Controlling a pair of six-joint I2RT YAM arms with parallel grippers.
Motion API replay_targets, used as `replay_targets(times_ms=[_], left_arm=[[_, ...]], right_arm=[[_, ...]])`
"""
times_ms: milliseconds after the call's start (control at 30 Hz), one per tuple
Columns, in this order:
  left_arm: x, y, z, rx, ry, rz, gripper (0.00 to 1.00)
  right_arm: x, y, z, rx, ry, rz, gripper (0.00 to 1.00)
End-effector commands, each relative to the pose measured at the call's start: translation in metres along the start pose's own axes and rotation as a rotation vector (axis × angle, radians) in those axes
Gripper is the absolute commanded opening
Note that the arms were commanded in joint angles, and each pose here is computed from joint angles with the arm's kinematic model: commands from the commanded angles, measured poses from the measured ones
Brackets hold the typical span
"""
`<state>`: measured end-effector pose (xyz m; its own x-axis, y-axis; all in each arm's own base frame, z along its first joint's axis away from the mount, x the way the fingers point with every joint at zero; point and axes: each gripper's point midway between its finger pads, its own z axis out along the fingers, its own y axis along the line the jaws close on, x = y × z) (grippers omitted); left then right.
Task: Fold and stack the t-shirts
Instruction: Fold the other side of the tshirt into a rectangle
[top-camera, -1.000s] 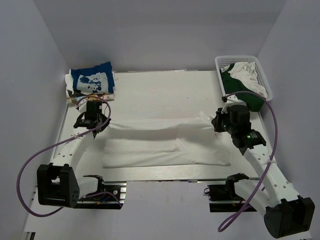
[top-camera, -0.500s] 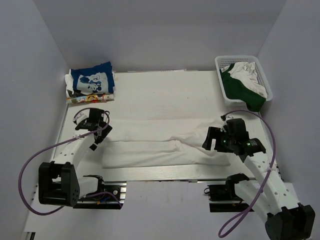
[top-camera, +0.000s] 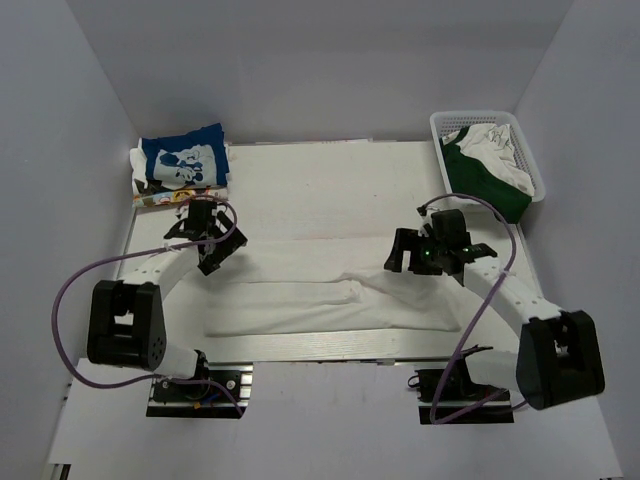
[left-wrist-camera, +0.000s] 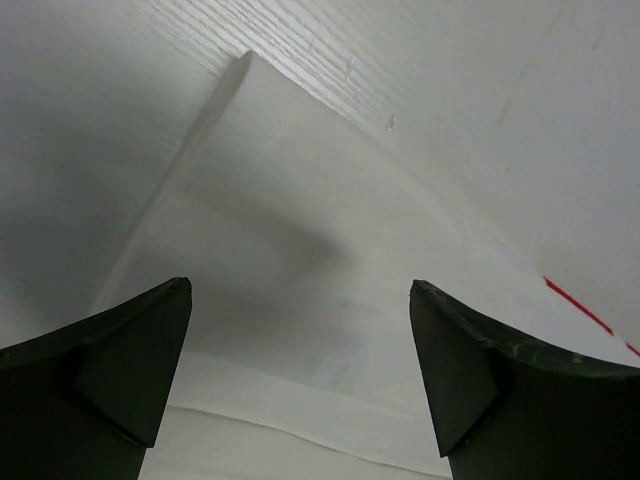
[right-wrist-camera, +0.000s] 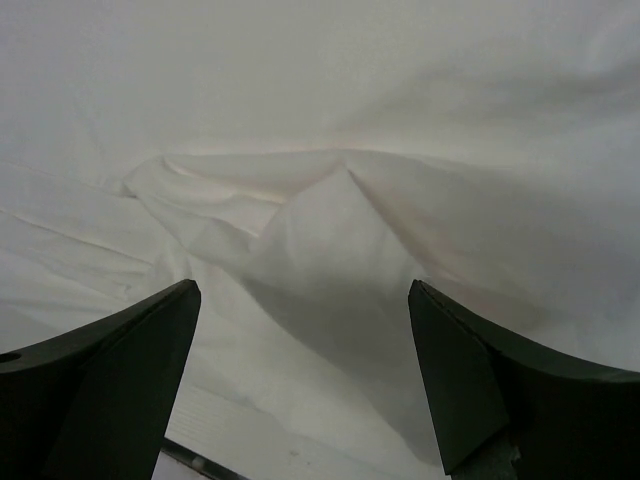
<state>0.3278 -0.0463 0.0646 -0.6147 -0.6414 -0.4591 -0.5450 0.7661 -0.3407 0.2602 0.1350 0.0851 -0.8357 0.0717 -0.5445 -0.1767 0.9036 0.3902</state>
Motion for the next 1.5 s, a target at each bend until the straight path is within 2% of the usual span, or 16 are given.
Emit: replay_targets(times_ms=[0, 133, 300, 467, 633, 800, 1000, 1200, 1367, 1467], left_arm=[[0.007, -0.013, 0.007, 0.070, 0.032, 0.047, 1.00], [0.019, 0.001, 0.016, 0.028, 0.063, 0.051, 1.00], [0.038, 0.017, 0.019, 0.012, 0.095, 0.053, 1.00], [0.050, 0.031, 0.023, -0.027, 0.121, 0.066, 1.00], [0.057, 0.040, 0.026, -0.059, 0.142, 0.078, 1.00], [0.059, 0.042, 0.025, -0.067, 0.150, 0.079, 1.00], [0.052, 0.046, 0.025, -0.085, 0.133, 0.082, 1.00], [0.048, 0.052, 0.028, -0.117, 0.118, 0.077, 1.00], [0.050, 0.054, 0.029, -0.123, 0.124, 0.078, 1.00], [0.047, 0.051, 0.029, -0.117, 0.118, 0.077, 1.00]], right_arm=[[-0.046, 0.028, 0.013, -0.105, -0.119, -0.103, 0.90], [-0.051, 0.019, 0.034, -0.028, -0.117, -0.155, 0.90], [-0.046, 0.015, 0.039, 0.008, -0.130, -0.203, 0.90], [-0.073, 0.023, 0.030, 0.014, -0.221, -0.233, 0.90], [-0.086, 0.019, 0.037, 0.054, -0.212, -0.237, 0.90], [-0.061, 0.014, 0.063, 0.042, -0.075, -0.201, 0.90], [-0.013, 0.015, 0.061, -0.019, 0.067, -0.185, 0.90], [0.037, 0.044, 0.017, -0.179, 0.201, -0.215, 0.90], [0.086, 0.068, -0.023, -0.313, 0.349, -0.173, 0.90], [0.096, 0.079, -0.044, -0.352, 0.385, -0.148, 0.90]])
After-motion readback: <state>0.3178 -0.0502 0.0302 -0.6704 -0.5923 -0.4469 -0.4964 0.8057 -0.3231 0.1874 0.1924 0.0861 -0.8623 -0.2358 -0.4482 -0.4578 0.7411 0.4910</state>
